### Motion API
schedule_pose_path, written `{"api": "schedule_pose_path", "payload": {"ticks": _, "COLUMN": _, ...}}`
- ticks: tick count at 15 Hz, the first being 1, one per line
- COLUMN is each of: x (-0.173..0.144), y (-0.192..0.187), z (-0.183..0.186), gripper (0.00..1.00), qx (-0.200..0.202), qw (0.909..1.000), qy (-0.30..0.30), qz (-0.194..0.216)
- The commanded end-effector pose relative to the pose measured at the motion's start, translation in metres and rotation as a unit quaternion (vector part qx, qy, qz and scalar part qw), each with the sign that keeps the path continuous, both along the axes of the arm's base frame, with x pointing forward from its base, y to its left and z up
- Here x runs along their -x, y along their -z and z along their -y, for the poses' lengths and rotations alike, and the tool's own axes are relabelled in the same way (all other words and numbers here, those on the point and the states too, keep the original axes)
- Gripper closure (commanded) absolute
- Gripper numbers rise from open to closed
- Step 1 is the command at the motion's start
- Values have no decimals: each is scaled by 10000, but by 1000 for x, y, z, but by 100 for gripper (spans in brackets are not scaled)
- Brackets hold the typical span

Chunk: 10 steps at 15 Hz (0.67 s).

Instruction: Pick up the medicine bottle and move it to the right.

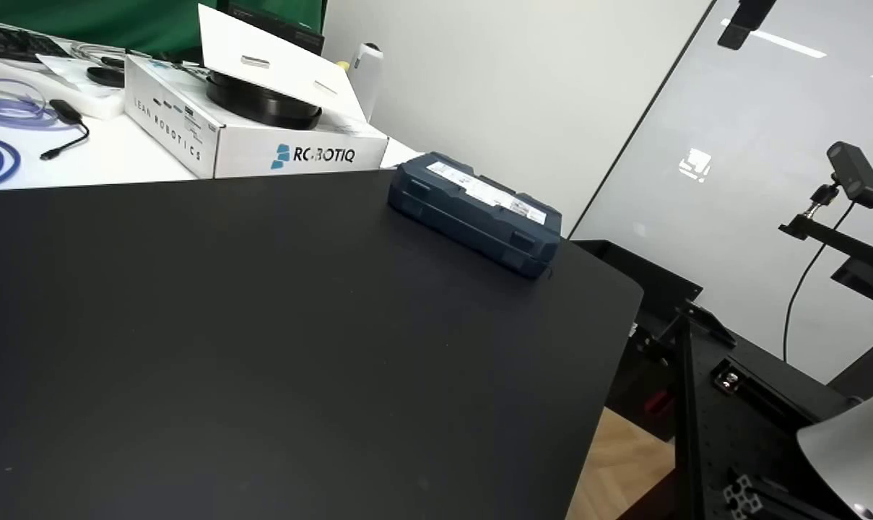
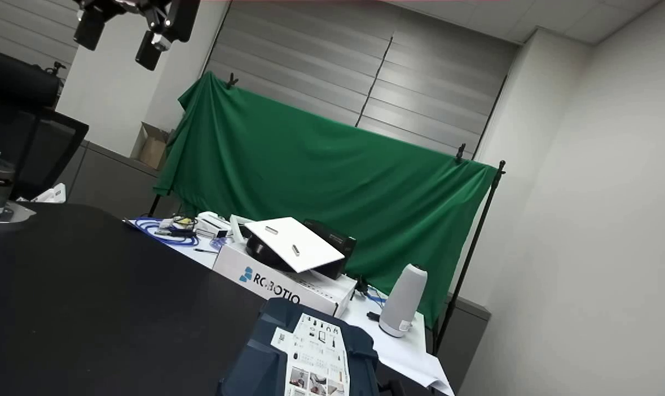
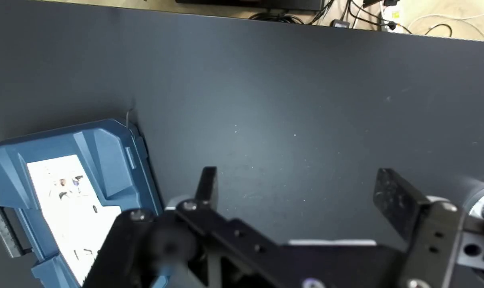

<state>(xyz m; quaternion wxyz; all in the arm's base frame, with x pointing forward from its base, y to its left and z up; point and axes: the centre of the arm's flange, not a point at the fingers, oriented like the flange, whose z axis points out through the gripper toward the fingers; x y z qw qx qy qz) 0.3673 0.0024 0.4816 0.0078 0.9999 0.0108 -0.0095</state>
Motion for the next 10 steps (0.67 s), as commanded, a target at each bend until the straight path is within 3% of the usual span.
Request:
{"api": "schedule_pose_path", "payload": {"ticks": 1, "x": 0, "y": 0, "z": 0, "gripper": 0, "qx": 0, "qw": 10000, "qy": 0, "qz": 0}}
{"api": "schedule_pose_path", "payload": {"ticks": 6, "x": -6, "y": 0, "z": 0, "gripper": 0, "qx": -53, "qw": 10000, "qy": 19, "qz": -4}}
{"api": "schedule_pose_path", "payload": {"ticks": 10, "x": -59, "y": -2, "z": -10, "gripper": 0, "qx": 71, "qw": 9989, "qy": 234, "qz": 409}}
